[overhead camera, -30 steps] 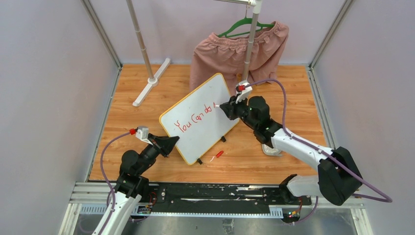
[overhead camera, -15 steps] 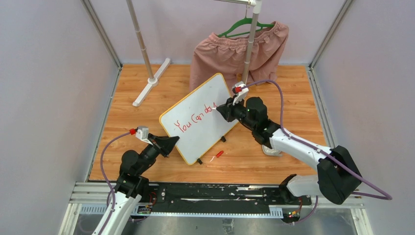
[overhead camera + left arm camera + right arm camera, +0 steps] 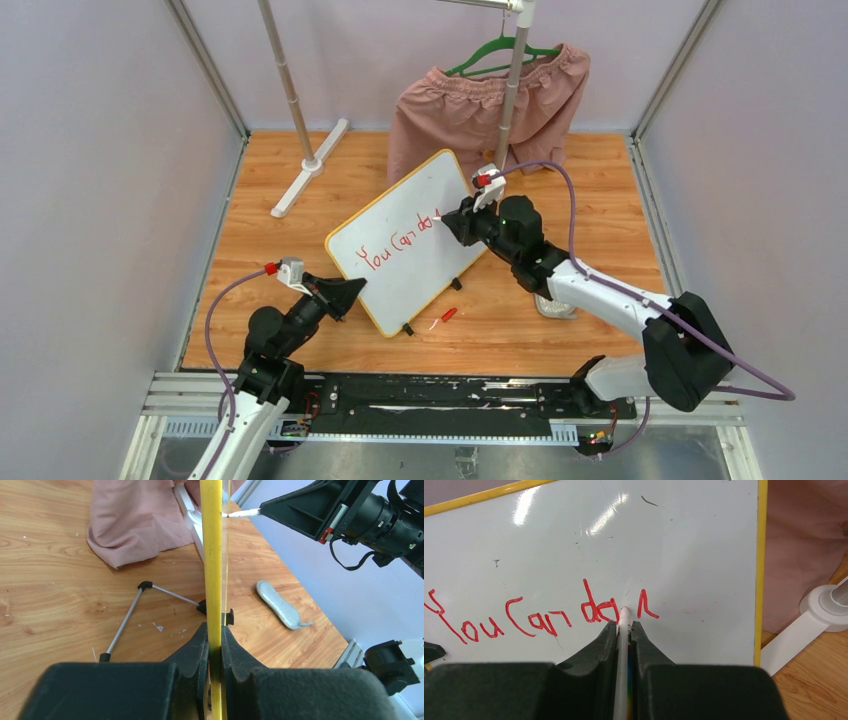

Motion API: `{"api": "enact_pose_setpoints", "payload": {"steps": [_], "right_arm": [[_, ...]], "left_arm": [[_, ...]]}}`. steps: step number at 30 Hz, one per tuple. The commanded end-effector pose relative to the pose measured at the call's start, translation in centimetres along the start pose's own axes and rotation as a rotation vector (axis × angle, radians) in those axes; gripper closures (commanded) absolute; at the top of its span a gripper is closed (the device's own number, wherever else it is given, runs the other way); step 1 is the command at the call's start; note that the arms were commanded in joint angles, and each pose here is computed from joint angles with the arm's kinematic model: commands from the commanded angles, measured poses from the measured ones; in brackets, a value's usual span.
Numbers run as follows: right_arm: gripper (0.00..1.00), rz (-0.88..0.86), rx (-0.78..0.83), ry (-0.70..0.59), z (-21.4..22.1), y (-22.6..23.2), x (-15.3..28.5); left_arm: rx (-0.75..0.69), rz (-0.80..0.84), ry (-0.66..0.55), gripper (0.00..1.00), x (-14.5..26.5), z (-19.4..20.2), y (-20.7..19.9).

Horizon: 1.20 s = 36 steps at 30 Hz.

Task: Write a sentence on the whiteboard

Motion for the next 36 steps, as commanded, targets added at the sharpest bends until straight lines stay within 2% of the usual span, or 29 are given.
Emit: {"api": "enact_pose_setpoints", "payload": {"steps": [1, 11, 22, 36], "right_arm": [[1.00, 0.053, 0.010, -0.059, -1.7, -0.8, -0.3], [1.00, 0.087, -0.005, -0.079, -2.1, -1.9, 0.1], [1.00, 0.047, 0.003, -0.137, -3.7, -1.0, 1.1], [1.00, 0.046, 0.018, -0.166, -5.4, -0.8, -0.2]], "left_arm": [[-0.020, -0.007, 0.096, 1.00, 0.4, 3.7, 1.1], [-0.020, -0.006, 0.097, 1.00, 0.4, 3.7, 1.1], [-0.022, -0.004, 0.094, 1.00, 0.4, 3.6, 1.0], [-0.022, -0.004, 0.093, 1.00, 0.4, 3.6, 1.0]]}}
Point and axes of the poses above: each gripper's point midway between its finger pads, its own x axis back along the fingers, its own y axis along the line the jaws close on, z = x × y, the point moved 5 cm from there along x, back along the fingers, and after that the axes turned 13 degrees about -x, right-handed, at the moved point
